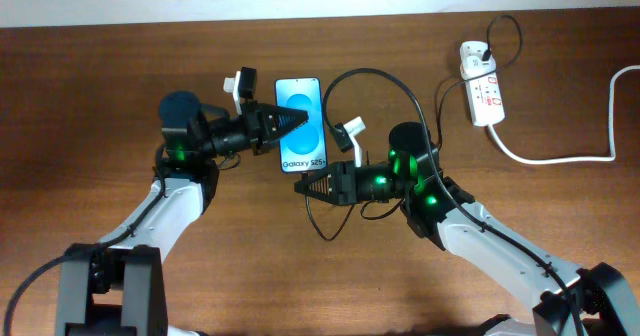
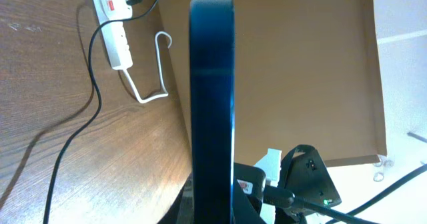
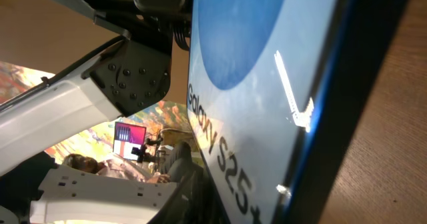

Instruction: Plug charger to phone and switch on socket

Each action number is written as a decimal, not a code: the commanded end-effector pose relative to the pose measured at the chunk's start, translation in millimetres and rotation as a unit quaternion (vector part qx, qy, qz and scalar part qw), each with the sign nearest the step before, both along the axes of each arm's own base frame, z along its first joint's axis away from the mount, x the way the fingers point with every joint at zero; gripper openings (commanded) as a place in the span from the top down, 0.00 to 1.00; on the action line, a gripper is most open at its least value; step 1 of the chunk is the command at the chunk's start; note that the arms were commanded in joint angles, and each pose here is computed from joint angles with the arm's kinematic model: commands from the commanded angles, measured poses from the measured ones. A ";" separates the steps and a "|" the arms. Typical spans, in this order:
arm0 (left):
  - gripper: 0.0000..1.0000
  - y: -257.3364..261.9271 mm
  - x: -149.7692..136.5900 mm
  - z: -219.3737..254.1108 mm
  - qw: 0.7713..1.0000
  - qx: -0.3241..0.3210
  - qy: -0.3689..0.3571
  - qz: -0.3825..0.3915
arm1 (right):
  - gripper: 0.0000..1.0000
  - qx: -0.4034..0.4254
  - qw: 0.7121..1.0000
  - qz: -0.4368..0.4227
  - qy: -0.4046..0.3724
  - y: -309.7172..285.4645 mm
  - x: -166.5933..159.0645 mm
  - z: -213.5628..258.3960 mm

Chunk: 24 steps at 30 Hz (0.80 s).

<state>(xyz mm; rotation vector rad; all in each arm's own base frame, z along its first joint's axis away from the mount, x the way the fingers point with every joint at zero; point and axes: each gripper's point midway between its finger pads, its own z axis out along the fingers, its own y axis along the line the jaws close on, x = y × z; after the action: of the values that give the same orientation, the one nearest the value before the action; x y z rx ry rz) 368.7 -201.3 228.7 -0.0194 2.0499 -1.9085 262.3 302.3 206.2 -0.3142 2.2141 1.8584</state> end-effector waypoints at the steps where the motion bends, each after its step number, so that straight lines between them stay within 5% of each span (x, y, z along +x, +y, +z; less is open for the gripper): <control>1: 1.00 -0.5 -23.0 -1.0 0.998 -0.007 0.003 -0.061 | 0.76 0.007 0.999 -0.033 -0.037 -4.6 20.1 17.2; 10: 1.00 20.6 4.0 -3.0 1.000 -0.006 0.024 0.017 | 0.50 0.006 1.000 -0.006 -0.019 -4.2 9.3 13.7; 15: 1.00 23.8 13.5 -4.3 0.999 -0.004 0.025 0.046 | 0.12 0.005 0.999 0.009 -0.037 -4.3 4.9 12.5; 24: 1.00 33.2 33.7 -11.7 0.994 0.018 0.005 0.111 | 0.02 -0.086 0.991 -0.093 -0.045 -45.3 45.8 -29.2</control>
<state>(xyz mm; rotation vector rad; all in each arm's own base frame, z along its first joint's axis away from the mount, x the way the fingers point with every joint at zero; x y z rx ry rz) 394.4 -173.5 219.4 -0.2243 2.0183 -1.8123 279.0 279.2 172.4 -0.2365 2.3358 1.6592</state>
